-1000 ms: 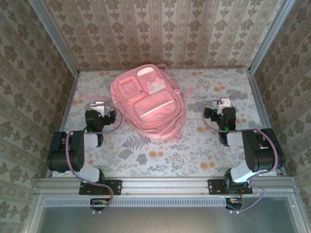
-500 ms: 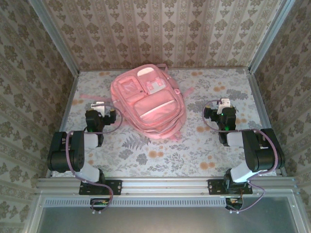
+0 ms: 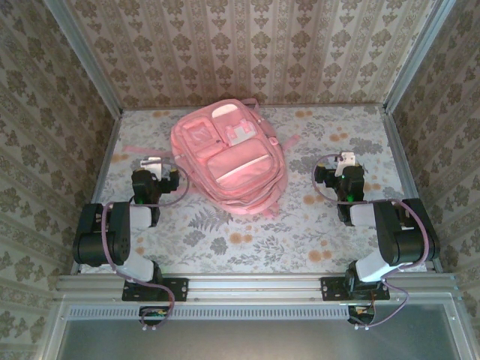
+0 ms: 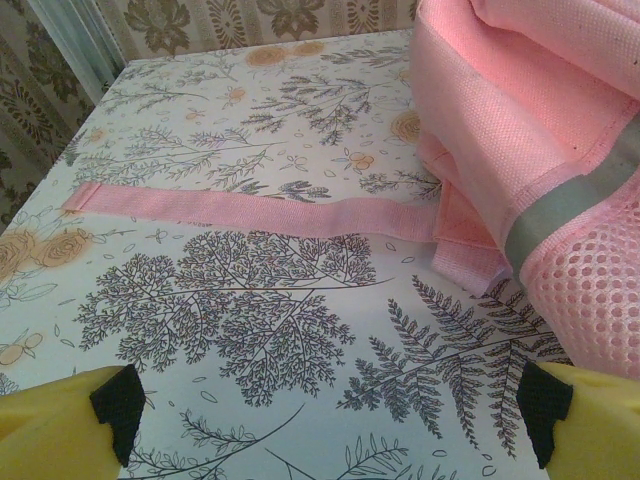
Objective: Pack books, pencil case, and school supplies into a backpack
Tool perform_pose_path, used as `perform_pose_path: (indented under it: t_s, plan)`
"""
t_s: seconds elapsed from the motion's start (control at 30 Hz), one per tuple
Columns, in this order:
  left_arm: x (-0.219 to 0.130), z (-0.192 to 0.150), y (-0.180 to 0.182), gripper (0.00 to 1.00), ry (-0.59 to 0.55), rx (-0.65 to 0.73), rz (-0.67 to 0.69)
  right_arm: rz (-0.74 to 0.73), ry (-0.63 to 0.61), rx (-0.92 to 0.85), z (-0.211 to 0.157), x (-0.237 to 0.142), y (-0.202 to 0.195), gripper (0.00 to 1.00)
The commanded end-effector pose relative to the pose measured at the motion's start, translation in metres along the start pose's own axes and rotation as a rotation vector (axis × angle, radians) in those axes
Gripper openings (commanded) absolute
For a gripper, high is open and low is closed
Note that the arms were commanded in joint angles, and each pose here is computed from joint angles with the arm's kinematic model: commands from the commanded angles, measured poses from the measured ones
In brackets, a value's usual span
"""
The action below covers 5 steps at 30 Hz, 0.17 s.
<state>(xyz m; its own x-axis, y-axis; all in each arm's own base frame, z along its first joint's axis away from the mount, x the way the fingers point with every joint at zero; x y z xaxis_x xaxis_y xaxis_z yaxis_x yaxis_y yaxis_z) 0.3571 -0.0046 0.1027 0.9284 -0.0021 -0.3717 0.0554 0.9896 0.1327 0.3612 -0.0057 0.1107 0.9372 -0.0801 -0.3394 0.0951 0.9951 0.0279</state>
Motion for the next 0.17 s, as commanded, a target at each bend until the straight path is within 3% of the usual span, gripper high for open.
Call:
perform_pose_path:
  t_s: [0.0,0.13]
  plan:
    - [0.0034,0.0073,0.0004,1.00,-0.013,-0.008,0.000,-0.020,-0.004,0.012,0.0016,-0.0003,-0.0020,1.00]
    - [0.0029,0.0072,0.0003,1.00,-0.014,-0.006,0.002,-0.019,-0.005,0.012,0.0016,-0.0005,-0.0018,1.00]
Point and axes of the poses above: each hand's point on the last joint's axis, 136 mm out from that joint toward the fingers, its own x axis out along the fingers, its own y axis along the line the jaws close on, z = x × y, the point moved 4 cm from there along -x, back along the fingers, and after that the axes turned 2 degrees about x, right-handed, at the moved point
